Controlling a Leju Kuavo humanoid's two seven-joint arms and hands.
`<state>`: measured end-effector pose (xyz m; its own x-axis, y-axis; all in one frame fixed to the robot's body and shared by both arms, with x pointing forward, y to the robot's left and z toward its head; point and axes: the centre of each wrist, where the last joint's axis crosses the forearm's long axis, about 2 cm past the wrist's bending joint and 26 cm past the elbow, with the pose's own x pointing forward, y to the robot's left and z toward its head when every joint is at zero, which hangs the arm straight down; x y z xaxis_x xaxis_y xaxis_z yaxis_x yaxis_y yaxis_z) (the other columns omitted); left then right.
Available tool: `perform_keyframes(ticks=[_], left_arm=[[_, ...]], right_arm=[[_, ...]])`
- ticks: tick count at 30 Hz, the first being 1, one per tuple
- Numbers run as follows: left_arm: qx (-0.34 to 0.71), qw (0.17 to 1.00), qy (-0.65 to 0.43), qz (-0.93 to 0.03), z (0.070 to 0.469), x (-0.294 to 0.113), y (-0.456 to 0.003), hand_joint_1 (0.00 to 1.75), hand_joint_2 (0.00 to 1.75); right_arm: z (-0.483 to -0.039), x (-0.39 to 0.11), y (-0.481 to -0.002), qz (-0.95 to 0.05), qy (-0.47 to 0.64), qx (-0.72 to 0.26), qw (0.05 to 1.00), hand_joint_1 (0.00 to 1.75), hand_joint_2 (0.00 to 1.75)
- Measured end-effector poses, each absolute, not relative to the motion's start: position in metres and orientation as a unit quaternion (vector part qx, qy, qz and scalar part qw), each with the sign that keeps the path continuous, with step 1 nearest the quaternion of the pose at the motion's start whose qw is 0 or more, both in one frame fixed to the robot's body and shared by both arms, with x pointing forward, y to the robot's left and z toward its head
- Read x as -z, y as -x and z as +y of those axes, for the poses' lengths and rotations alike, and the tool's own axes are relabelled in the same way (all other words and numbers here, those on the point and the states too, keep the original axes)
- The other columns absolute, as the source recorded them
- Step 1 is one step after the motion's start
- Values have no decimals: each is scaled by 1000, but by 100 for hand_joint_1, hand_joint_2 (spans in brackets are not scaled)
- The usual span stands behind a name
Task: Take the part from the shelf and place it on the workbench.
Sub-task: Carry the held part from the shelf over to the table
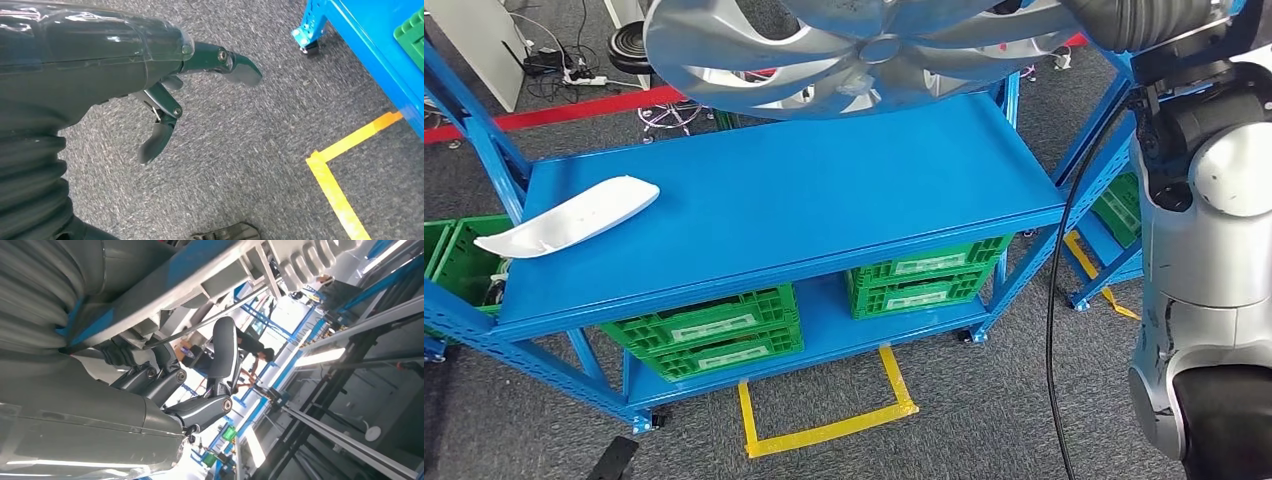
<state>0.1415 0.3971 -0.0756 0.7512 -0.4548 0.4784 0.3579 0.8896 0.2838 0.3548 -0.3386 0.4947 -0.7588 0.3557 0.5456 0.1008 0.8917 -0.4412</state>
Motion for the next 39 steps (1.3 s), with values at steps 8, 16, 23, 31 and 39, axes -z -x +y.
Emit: perform_keyframes(ticks=[8, 16, 23, 31, 39], left_arm=[[213, 929, -90, -288, 401, 71, -149, 0, 175], [213, 928, -86, -293, 400, 68, -157, 0, 175], [212, 926, -88, -300, 399, 63, -170, 0, 175], [210, 922, -84, -314, 394, 59, -184, 0, 175], [210, 923, -78, -313, 390, 62, -180, 0, 175]], right_arm=[[-337, -497, -355, -920, 120, -201, 315, 175, 175], [-336, -496, -356, -924, 100, -197, 311, 175, 175], [-337, -499, -358, -928, 93, -189, 307, 175, 175], [-341, -496, -363, -929, 86, -175, 315, 175, 175], [-343, -492, -364, -927, 84, -167, 326, 175, 175]])
